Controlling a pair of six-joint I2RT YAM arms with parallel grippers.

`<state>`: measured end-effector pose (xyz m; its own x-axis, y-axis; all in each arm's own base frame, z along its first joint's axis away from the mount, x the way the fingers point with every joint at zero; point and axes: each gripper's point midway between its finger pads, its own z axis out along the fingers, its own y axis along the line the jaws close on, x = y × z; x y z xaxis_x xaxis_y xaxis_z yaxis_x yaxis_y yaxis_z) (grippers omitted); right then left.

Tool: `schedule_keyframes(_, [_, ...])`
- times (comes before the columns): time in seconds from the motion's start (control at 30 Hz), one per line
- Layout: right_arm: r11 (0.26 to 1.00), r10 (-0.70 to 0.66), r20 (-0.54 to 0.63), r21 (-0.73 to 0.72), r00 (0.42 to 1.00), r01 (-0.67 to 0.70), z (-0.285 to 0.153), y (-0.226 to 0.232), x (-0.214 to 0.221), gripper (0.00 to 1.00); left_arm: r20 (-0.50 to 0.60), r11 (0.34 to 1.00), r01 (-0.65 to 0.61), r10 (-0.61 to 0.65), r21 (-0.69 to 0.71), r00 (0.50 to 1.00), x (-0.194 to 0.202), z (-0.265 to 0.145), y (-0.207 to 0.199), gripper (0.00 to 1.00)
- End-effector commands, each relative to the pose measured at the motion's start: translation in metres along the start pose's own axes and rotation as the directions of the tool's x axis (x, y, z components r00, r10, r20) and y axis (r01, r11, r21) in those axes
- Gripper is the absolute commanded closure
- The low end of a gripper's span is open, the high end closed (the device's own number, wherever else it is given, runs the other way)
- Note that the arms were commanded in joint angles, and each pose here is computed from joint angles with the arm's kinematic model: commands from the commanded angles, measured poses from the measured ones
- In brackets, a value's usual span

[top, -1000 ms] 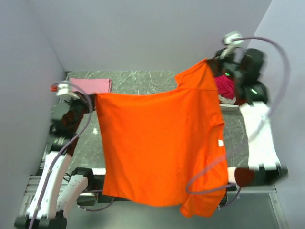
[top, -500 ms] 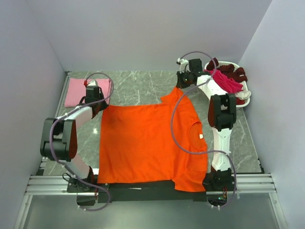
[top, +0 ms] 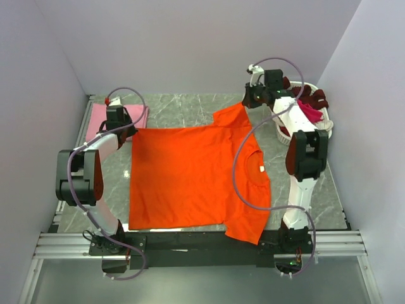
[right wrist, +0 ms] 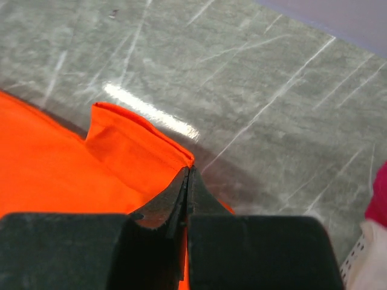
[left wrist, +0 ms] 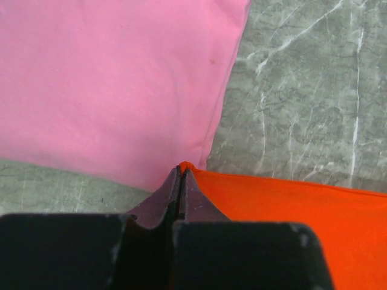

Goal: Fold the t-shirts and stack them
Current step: Flatten the tshirt out, then fold the tshirt

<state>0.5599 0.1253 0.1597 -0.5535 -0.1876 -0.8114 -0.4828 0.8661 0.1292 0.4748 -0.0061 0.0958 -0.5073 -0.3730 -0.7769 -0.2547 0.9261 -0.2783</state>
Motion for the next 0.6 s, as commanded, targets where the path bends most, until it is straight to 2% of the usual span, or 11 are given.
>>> schedule_keyframes(0.0, [0.997,-0.03,0.112,-0.071,0.993,0.038,-0.046,0.027,-0.032,1.0,0.081,0.996,-0.02,0.013,0.09,0.997,-0.035,-0.003,-0.012,1.0])
schedule_keyframes(0.07, [0.994,-0.038,0.138,-0.092,0.99,0.051,-0.063,0.038,-0.035,1.0,0.078,0.994,-0.024,0.016,0.111,0.997,-0.034,-0.003,-0.013,1.0])
schedule_keyframes(0.2, [0.99,-0.023,0.118,-0.136,0.993,0.04,-0.079,0.055,-0.012,1.0,0.077,0.986,-0.02,0.008,0.163,0.997,-0.029,-0.008,-0.015,1.0])
schedule_keyframes(0.27, [0.988,-0.024,0.13,-0.151,0.991,0.044,-0.09,0.063,-0.011,1.0,0.105,0.984,-0.024,0.005,0.176,0.994,-0.035,-0.015,-0.017,1.0])
schedule_keyframes(0.57, [0.98,-0.02,0.104,-0.194,0.994,0.04,-0.117,0.087,0.025,1.0,0.145,0.986,-0.035,0.011,0.165,0.989,-0.027,-0.035,-0.006,1.0])
